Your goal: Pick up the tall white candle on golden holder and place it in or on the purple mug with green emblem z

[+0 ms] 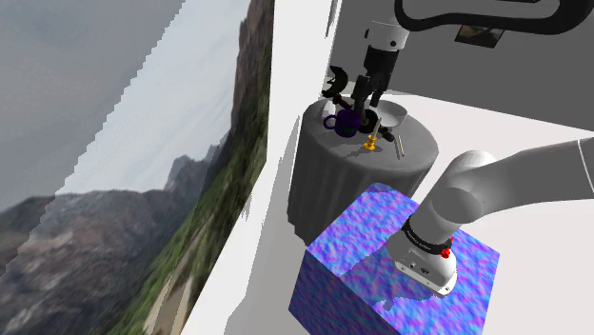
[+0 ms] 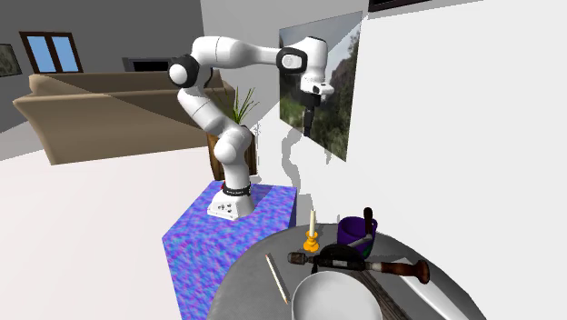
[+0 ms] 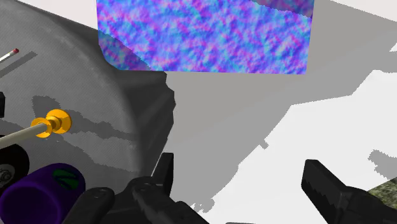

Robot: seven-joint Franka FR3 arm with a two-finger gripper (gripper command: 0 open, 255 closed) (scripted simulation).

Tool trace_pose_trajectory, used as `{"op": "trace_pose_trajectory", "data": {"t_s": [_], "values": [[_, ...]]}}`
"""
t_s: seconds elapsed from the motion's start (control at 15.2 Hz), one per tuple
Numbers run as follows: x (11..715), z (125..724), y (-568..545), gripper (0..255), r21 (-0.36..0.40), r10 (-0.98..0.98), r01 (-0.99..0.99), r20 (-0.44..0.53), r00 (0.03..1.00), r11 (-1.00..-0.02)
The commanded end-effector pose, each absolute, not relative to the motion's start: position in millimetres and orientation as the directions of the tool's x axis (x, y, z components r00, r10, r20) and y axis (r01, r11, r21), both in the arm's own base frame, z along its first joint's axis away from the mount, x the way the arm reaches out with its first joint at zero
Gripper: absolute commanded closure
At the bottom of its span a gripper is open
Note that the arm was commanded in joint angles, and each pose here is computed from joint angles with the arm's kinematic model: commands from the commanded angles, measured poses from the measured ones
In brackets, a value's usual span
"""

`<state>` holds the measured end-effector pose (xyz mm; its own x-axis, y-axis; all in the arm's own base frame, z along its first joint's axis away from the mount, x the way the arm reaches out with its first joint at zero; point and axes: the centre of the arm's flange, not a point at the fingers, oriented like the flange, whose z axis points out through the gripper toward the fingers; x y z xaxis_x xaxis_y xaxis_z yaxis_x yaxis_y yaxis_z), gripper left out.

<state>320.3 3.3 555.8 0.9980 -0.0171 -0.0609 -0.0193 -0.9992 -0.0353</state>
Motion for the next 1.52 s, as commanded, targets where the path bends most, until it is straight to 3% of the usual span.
{"op": "trace_pose_trajectory", "data": {"t_s": [0.0,1.45], "values": [[320.3,555.8,3.3,0,-0.035,-0.017,-0.019,-0.061,0.998,-0.999],[271.0,393.5,-232.9,0,0.004,-0.055,-0.06,0.327,0.943,-0.998]]}}
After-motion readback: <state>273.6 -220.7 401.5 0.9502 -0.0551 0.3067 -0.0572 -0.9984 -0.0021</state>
